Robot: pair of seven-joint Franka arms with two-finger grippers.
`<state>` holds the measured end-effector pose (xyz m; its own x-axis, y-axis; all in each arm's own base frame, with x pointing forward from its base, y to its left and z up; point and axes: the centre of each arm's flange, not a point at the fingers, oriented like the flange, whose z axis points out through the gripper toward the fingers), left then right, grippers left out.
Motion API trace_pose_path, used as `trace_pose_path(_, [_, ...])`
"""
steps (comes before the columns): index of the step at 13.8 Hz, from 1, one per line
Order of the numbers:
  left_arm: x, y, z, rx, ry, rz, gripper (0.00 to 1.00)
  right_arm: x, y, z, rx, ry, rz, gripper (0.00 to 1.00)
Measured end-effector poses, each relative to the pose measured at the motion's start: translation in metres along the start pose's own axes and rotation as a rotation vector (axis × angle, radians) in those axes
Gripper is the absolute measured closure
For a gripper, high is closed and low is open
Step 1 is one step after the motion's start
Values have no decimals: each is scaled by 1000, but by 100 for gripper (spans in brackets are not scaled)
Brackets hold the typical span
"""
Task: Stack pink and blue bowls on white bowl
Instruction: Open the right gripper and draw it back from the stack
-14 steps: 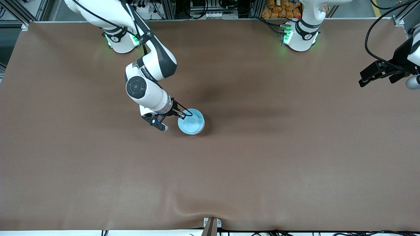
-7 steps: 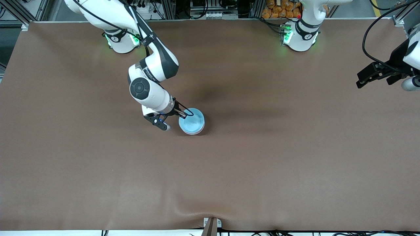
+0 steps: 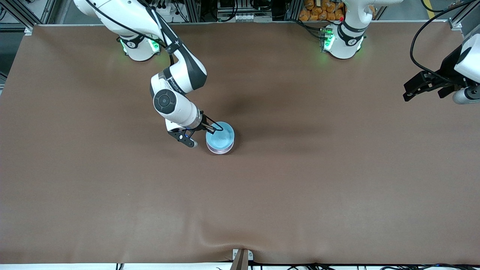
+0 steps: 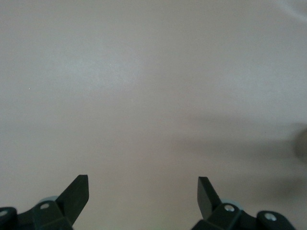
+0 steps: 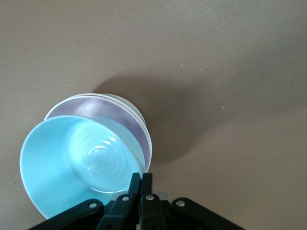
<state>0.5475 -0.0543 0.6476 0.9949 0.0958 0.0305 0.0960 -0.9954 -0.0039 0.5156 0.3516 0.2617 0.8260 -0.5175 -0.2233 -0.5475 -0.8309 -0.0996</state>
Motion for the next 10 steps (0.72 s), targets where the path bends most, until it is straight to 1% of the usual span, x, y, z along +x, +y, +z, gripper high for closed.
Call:
trace_pose_path(3, [0, -1, 1, 1, -3, -2, 0, 2, 1, 2, -2, 2, 3, 98])
trace_pose_path(6, [0, -1, 2, 1, -3, -2, 0, 6, -1, 6, 18, 18, 6, 98])
trace_pose_path(10, [0, -1, 2, 1, -4, -2, 0, 9, 0, 14, 19, 22, 10, 98])
